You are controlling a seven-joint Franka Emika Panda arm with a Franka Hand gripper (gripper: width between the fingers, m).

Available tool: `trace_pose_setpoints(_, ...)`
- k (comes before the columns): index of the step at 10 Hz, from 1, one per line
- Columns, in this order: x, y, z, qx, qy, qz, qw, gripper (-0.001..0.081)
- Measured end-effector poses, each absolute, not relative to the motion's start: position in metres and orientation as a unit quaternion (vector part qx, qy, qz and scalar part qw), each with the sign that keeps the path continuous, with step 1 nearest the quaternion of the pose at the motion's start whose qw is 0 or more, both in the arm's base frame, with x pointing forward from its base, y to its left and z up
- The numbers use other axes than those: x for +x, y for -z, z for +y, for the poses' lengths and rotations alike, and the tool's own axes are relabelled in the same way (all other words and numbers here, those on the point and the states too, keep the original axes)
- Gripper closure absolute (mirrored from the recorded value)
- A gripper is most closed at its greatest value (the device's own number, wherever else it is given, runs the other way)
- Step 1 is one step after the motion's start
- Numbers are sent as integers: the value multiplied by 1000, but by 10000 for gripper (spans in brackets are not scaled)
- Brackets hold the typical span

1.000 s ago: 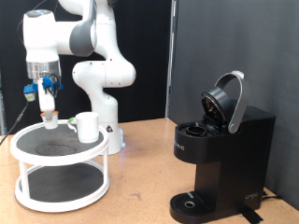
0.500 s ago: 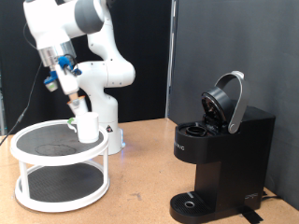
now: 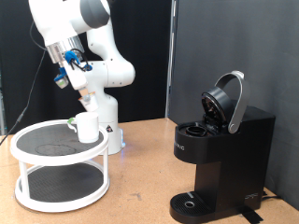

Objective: Make a cup of coffee with the keurig machine

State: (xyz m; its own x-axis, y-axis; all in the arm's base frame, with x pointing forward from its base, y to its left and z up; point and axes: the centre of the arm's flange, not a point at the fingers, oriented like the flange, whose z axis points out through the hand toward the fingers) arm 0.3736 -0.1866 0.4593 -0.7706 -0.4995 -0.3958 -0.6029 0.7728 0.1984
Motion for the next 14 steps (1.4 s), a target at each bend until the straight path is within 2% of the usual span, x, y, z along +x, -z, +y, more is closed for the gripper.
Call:
trace_pose_setpoints(3, 402, -480, -154, -307, -214, 907, 192, 421)
trace_pose_setpoints(6, 426, -495, -119, -324, -214, 902, 191, 421)
trace_pose_setpoints(9, 432, -496, -114, -317, -217, 903, 190, 421)
trace_pose_setpoints(12, 443, -503, -90, -300, -265, 888, 224, 421)
trace_pose_setpoints(14, 457, -509, -64, -307, -276, 883, 222, 421)
